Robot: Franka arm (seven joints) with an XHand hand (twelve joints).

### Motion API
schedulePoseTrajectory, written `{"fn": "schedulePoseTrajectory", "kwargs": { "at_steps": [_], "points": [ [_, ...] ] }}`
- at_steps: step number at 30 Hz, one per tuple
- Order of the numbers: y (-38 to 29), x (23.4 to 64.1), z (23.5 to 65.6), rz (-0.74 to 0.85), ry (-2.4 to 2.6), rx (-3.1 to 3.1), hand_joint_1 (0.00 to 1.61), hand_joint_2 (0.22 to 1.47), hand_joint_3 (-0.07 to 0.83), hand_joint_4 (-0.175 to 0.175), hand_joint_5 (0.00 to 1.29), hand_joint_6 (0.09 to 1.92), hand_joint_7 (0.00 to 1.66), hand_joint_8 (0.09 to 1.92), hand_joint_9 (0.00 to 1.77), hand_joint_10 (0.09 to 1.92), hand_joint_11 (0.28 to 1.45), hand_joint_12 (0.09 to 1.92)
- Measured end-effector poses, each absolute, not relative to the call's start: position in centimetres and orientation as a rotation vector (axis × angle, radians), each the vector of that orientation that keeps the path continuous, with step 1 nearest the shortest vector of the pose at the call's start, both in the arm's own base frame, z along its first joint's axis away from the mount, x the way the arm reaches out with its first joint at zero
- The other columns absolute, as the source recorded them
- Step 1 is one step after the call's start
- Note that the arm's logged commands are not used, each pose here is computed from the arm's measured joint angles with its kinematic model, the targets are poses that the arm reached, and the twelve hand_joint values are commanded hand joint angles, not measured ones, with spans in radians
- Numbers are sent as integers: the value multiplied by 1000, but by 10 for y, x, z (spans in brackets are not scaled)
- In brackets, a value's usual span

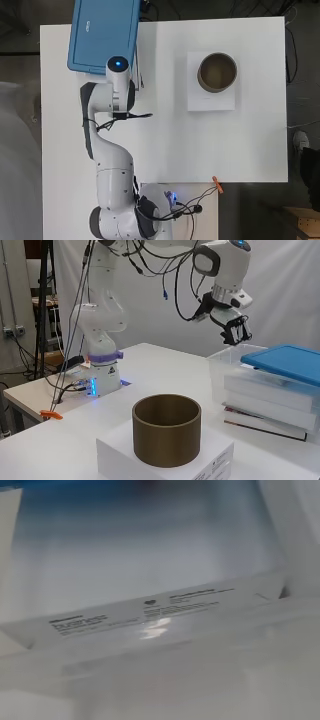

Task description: Teleoperate dual arm-hand system to remove items from a box

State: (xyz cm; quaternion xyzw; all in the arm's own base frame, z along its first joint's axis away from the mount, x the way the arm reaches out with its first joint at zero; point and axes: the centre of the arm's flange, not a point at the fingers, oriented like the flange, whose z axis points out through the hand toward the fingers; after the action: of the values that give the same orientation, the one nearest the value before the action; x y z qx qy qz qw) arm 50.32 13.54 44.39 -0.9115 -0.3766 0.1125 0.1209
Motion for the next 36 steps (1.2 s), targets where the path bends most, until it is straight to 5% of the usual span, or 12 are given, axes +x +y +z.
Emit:
{"fn": "schedulePoseTrajectory", "kwargs": {
  "at_steps": [2, 3, 4, 6, 7, 9, 22, 27, 36],
  "points": [
    [126, 505, 435, 354, -1104, -2681, 949, 1190, 0, 175, 834, 1205, 1195, 1824, 1401, 1864, 864, 1718],
    [131, 504, 431, 369, -1128, -2678, 773, 1175, -1, 120, 740, 873, 1135, 1807, 1342, 1862, 823, 1704],
    [138, 502, 428, 384, -1160, -2670, 611, 1153, -3, 70, 650, 537, 1008, 1556, 1186, 1725, 715, 1571],
    [159, 496, 423, 426, -1261, -2646, 405, 1129, -2, 50, 575, 156, 816, 617, 937, 763, 584, 677],
    [169, 495, 422, 447, -1314, -2638, 357, 1132, -1, 51, 574, 87, 812, 332, 928, 431, 587, 375],
    [176, 496, 417, 490, -1395, -2629, 322, 1141, 1, 51, 586, 87, 828, 87, 949, 120, 606, 99],
    [168, 517, 408, 584, -1445, -2673, 340, 1186, 3, 33, 622, 87, 876, 87, 1005, 87, 628, 87],
    [175, 522, 406, 586, -1439, -2672, 319, 1190, -1, 42, 660, 87, 1007, 87, 1184, 87, 738, 87],
    [155, 606, 411, 510, -1290, -2808, 260, 1217, 6, 77, 723, 87, 1064, 87, 1234, 87, 797, 87]
  ]
}}
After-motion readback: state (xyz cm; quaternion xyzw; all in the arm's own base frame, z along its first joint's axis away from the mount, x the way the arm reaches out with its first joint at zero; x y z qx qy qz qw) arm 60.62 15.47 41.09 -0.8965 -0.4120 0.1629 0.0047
